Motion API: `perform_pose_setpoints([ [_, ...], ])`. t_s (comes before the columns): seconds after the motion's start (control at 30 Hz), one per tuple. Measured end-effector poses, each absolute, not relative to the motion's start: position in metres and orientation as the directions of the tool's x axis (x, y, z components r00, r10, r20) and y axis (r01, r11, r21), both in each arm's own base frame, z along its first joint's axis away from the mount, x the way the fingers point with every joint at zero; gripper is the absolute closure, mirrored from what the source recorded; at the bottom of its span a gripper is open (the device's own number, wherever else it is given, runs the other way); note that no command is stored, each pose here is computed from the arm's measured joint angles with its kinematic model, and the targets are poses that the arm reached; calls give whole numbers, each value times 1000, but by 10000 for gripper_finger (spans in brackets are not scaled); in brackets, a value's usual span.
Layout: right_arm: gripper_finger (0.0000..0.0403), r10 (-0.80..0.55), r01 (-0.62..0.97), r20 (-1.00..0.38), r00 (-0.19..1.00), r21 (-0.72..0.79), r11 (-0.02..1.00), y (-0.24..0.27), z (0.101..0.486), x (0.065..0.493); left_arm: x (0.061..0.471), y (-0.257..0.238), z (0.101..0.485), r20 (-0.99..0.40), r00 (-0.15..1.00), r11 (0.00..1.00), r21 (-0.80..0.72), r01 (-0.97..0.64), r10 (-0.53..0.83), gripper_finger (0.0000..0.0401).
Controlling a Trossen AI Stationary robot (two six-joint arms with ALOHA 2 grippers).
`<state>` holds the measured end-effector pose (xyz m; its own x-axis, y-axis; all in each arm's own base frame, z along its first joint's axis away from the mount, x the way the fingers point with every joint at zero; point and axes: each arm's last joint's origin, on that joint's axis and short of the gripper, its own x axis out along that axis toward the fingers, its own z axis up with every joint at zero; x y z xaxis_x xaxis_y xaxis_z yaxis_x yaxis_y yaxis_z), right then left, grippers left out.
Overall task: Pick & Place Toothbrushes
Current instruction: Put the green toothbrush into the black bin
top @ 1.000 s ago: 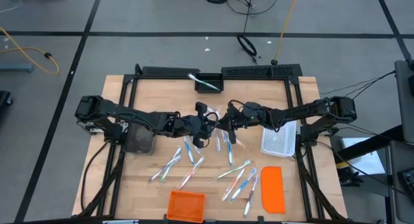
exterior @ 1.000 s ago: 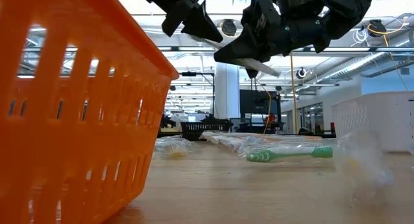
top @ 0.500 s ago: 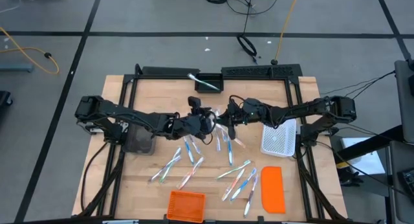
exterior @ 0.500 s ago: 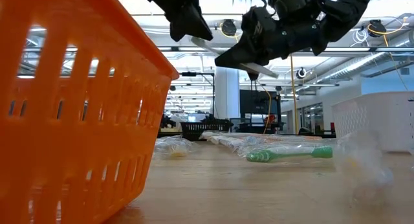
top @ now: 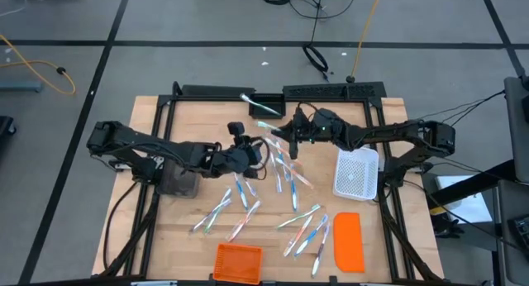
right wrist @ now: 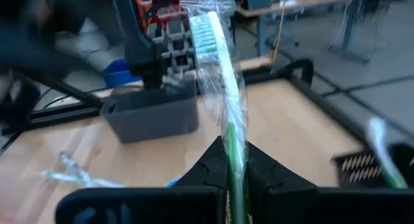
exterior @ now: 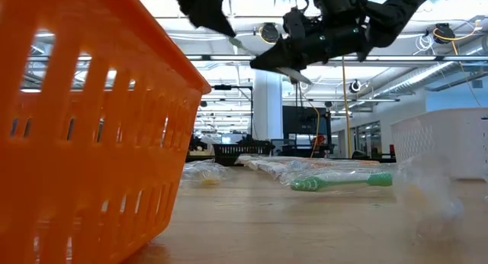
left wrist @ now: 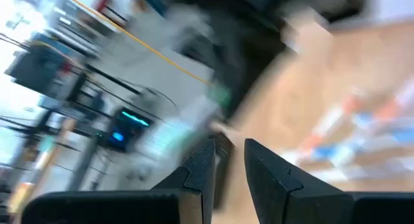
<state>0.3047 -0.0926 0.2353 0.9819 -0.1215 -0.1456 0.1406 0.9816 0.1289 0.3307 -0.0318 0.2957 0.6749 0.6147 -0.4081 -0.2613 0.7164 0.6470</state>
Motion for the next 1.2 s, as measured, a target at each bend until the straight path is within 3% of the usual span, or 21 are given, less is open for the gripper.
perform_pose_setpoints([
  [0.2, 397, -193, 204, -122, 974, 88, 975, -119, 243, 313, 327, -34, 291, -487, 679, 789, 571, -228, 549, 316],
  [0.53, 397, -255, 269, -168, 952, 66, 961, -173, 222, 353, 323, -37, 281, -588, 678, 878, 438, -192, 441, 316],
  [1.2, 397, -326, 332, -200, 924, -1, 943, -244, 186, 383, 318, -38, 263, -633, 661, 905, 382, -185, 402, 316],
])
